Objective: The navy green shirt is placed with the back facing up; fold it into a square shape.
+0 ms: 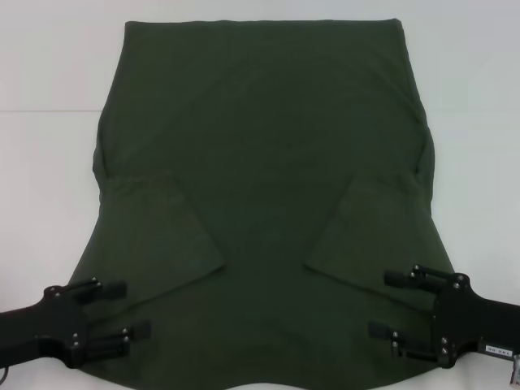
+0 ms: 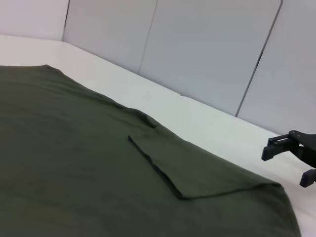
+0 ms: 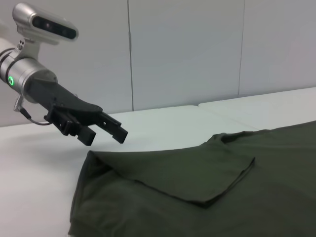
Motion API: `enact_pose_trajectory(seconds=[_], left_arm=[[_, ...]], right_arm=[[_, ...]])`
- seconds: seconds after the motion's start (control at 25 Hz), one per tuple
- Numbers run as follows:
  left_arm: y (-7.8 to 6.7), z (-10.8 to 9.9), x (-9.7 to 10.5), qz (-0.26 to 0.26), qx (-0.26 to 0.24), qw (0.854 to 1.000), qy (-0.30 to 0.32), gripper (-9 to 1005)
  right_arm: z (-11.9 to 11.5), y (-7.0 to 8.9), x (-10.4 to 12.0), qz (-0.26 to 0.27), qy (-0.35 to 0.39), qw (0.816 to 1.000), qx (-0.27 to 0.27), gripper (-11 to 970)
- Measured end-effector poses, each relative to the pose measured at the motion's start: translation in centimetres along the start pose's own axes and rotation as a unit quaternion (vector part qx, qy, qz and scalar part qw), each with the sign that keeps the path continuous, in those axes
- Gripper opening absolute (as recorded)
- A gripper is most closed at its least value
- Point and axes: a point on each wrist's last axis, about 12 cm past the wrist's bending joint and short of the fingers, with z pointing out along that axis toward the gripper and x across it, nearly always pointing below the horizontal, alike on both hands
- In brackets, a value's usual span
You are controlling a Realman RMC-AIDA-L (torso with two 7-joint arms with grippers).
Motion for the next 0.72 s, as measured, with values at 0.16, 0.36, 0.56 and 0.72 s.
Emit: enact_pose_trajectory(seconds=[0.16, 0.36, 0.56, 0.72], left_arm=[[0.04, -0.15, 0.16, 0.0, -0.007, 1.0, -0.001, 830], [0.16, -0.25, 0.08, 0.001, -0.013, 1.0, -0.003, 831], [0.3, -0.17, -0.05, 0.003, -0.015, 1.0, -0.002, 830], [0.49, -0.12, -0.21, 0.003, -0.018, 1.0, -0.001, 828]], right_arm=[[0.01, 0.23, 0.21, -0.001, 0.001, 1.0, -0.002, 789], [0.02, 0.41, 0.28, -0.002, 0.003, 1.0, -0.009, 790], [-0.02, 0.5, 0.42, -0.005, 0.008, 1.0, -0.011, 790], [-0.01, 0.35, 0.35, -0.006, 0.007, 1.0, -0.009, 790]])
